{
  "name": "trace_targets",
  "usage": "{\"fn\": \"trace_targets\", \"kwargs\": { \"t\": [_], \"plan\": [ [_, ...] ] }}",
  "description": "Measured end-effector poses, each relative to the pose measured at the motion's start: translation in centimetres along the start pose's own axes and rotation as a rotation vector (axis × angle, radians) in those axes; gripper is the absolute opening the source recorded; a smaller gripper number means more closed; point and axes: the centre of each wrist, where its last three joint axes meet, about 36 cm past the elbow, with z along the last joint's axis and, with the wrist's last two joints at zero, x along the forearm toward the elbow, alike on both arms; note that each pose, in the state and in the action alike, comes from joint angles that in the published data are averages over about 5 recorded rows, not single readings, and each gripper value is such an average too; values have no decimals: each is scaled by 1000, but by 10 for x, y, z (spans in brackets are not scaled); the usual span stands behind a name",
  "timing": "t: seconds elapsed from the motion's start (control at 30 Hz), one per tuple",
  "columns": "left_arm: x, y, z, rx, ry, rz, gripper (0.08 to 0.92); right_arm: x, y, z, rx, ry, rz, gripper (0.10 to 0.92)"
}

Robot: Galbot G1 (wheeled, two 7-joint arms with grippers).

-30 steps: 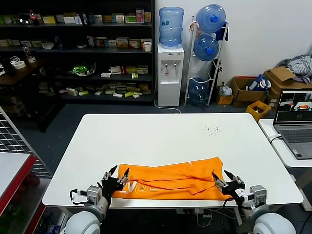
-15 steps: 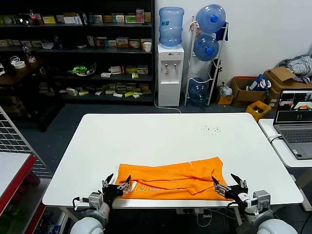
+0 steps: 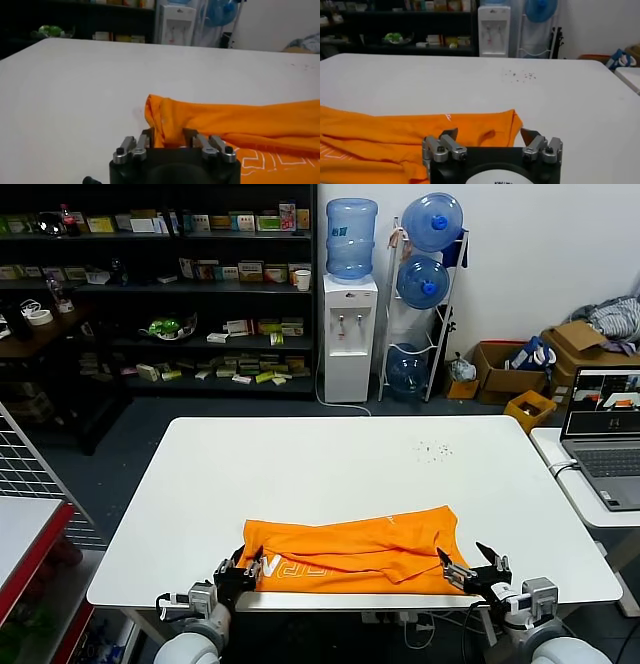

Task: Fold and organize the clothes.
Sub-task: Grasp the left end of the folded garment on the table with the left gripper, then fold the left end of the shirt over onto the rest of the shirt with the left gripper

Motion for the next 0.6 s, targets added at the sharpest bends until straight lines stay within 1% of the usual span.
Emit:
{"fn": "trace_targets", "kwargs": {
  "t": [0.27,0.37,0.5,0.6],
  "plan": [
    [2,-2,0,1,-18,-17,187,-3,0,3,-7,-1,4,823],
    [5,-2,-3,-4,-24,-22,123,-5,1,3,-9,-4,3,823],
    [10,3,-10,-13,-31,-31,107,-8,3,3,-14,-9,1,823],
    [16,13,-17,-24,-36,-41,107,-10,5,3,-18,-13,-1,823]
  ]
}}
